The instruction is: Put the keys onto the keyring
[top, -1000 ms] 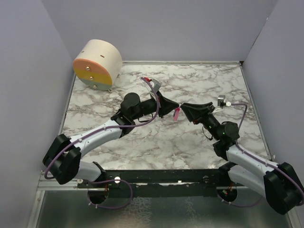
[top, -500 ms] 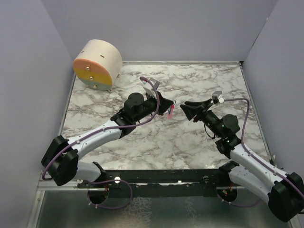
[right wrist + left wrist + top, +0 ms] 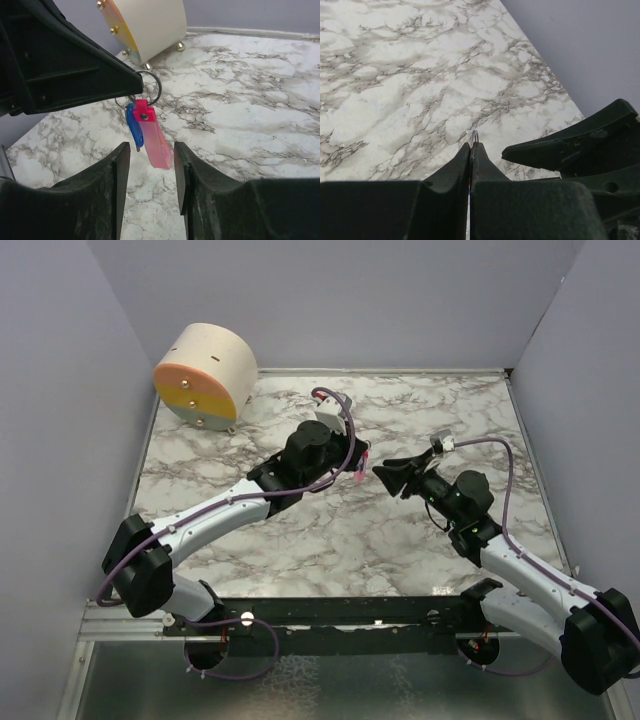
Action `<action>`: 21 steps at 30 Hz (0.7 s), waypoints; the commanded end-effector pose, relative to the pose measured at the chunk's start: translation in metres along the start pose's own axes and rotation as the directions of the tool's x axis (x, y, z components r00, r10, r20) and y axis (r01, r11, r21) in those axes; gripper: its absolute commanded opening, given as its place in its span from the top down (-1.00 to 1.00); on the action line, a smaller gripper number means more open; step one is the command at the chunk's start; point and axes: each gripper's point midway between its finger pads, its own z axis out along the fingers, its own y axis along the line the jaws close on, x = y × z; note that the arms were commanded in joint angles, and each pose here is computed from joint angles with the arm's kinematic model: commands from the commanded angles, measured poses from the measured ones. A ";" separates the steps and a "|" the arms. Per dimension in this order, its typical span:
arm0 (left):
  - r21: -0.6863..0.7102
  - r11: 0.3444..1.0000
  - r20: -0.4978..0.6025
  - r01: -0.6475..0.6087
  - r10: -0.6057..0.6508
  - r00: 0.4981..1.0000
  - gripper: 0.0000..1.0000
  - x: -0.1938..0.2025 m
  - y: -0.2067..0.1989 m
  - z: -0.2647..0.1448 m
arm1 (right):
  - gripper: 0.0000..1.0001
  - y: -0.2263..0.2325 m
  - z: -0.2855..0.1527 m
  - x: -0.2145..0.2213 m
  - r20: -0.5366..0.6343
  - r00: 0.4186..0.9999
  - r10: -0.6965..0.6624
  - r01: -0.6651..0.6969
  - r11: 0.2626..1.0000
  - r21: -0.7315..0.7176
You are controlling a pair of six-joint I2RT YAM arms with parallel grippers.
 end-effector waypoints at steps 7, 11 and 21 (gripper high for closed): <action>-0.053 0.998 -0.025 0.016 -0.017 1.000 1.00 0.003 -0.002 0.007 | 0.10 0.021 0.010 -0.008 -0.011 1.000 -0.022 0.020 0.992 -0.125; -0.049 0.999 -0.031 0.018 -0.019 0.999 1.00 0.002 -0.006 0.010 | 0.10 0.022 0.015 -0.004 -0.035 0.999 -0.014 0.009 0.991 -0.134; -0.028 0.999 -0.051 0.022 -0.023 0.998 1.00 0.004 -0.015 0.012 | 0.17 0.022 0.021 -0.004 -0.025 1.000 -0.014 0.010 0.991 -0.132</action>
